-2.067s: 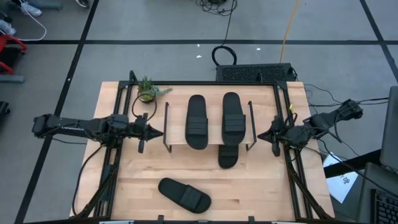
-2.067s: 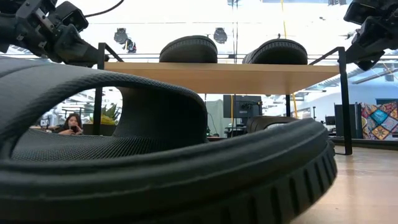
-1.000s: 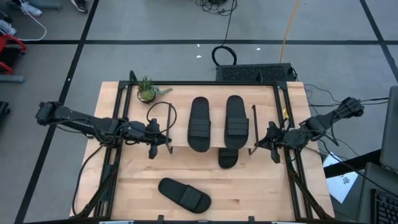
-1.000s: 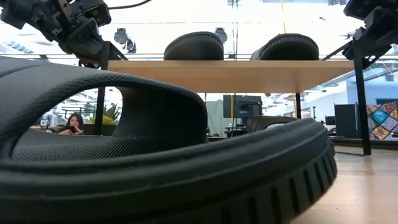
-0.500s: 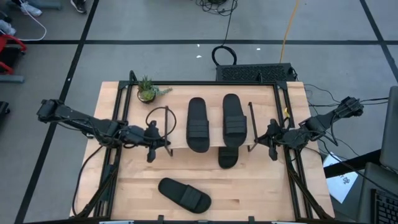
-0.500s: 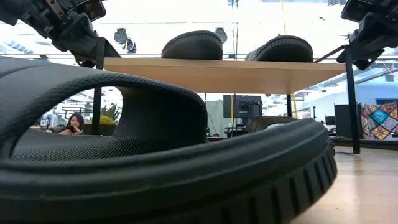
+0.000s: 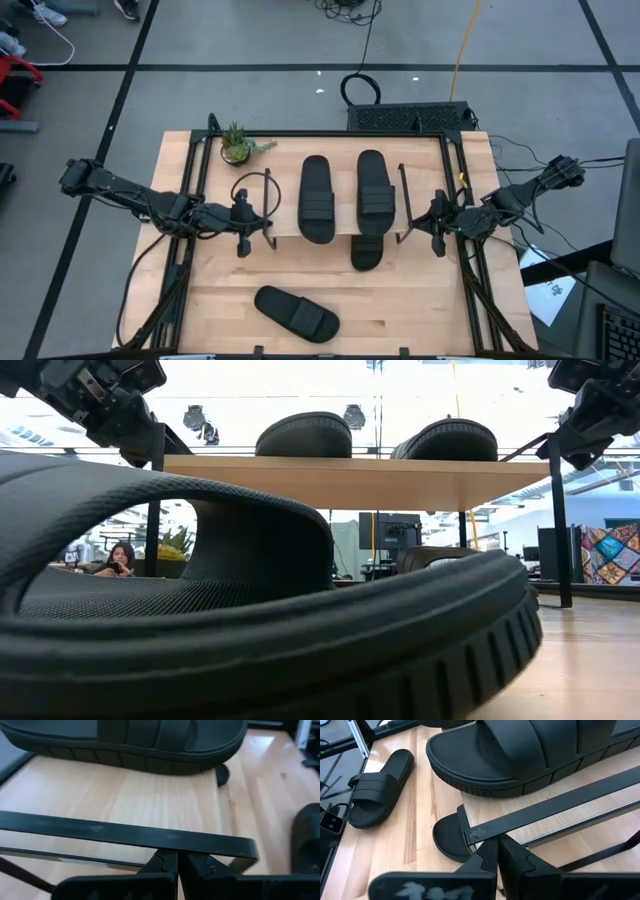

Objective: Pick and place slides into the shelf
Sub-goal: Adjust the shelf

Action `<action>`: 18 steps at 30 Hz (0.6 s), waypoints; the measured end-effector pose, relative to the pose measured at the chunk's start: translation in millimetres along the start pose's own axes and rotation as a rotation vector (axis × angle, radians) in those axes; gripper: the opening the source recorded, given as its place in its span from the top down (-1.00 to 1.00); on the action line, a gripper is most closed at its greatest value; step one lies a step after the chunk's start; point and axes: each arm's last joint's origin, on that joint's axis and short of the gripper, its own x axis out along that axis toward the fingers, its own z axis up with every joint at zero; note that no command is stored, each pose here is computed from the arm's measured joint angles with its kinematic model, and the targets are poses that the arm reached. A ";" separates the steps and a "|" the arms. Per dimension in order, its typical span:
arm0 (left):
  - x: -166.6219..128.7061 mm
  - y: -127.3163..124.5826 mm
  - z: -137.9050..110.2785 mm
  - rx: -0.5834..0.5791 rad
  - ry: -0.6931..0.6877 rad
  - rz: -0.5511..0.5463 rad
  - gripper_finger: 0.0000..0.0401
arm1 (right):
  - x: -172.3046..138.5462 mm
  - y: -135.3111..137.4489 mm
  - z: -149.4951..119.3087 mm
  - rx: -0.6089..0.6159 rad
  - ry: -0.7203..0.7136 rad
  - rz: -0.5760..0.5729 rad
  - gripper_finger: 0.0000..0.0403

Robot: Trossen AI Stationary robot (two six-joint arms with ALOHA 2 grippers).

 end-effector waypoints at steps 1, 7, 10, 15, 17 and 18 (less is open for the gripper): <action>0.3 -0.1 -0.6 0.023 0.004 0.008 1.00 | 0.0 0.0 0.0 0.001 0.000 0.001 1.00; 3.0 -4.7 -4.8 0.185 0.017 0.093 1.00 | 0.2 0.6 0.7 0.005 -0.005 0.006 1.00; 2.1 -5.7 -5.6 0.227 0.009 0.155 1.00 | 0.5 1.1 1.0 0.007 -0.008 0.008 1.00; 1.3 -5.8 -5.9 0.236 0.000 0.188 1.00 | 0.4 1.3 1.4 0.008 -0.011 0.010 1.00; 1.1 -6.8 -6.2 0.235 0.000 0.179 1.00 | 0.4 1.3 1.4 0.009 -0.011 0.010 1.00; 0.9 -7.5 -6.4 0.232 0.000 0.173 1.00 | 0.4 1.3 1.5 0.009 -0.012 0.009 1.00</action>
